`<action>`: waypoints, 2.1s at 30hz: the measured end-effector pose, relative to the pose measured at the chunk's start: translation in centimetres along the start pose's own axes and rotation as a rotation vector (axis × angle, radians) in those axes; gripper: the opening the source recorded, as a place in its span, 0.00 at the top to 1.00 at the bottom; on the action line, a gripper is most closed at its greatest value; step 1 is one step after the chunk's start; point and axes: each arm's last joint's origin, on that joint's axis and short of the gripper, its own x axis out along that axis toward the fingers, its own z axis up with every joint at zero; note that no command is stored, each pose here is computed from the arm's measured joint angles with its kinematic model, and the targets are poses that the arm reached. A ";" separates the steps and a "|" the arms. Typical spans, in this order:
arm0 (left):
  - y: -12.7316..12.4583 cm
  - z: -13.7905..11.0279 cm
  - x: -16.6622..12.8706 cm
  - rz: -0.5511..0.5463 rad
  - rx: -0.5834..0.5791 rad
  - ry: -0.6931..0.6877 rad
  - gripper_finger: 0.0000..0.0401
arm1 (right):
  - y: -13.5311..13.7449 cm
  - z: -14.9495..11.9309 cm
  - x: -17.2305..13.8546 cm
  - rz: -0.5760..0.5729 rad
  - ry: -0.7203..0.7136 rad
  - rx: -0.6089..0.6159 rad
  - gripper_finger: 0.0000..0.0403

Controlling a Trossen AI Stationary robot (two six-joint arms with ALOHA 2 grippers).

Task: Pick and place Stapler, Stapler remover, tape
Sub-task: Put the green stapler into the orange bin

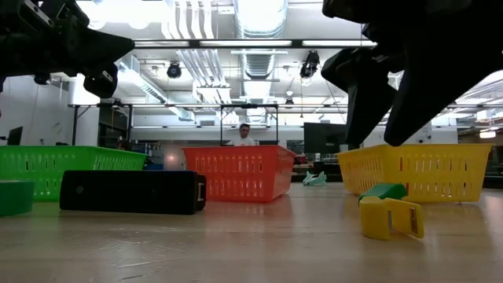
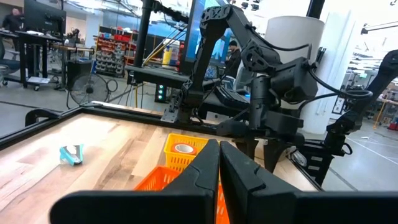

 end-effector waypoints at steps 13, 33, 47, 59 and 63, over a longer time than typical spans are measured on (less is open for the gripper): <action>0.0 0.0 0.0 0.000 0.000 0.000 0.96 | -0.6 -0.5 0.7 -0.018 -0.016 -0.045 0.49; 0.0 0.0 0.0 0.000 0.000 0.000 0.96 | 0.0 -1.6 3.8 0.030 0.004 -0.037 0.50; 0.0 0.0 0.0 0.000 0.000 0.000 0.96 | -0.1 -1.8 3.9 0.014 0.056 -0.038 0.71; 0.0 0.0 0.0 0.000 0.000 0.000 0.96 | -0.3 -0.6 3.4 0.009 0.017 -0.027 0.84; 0.0 0.0 0.0 0.000 0.000 0.001 0.96 | -0.3 0.4 3.0 0.007 -0.015 -0.022 0.82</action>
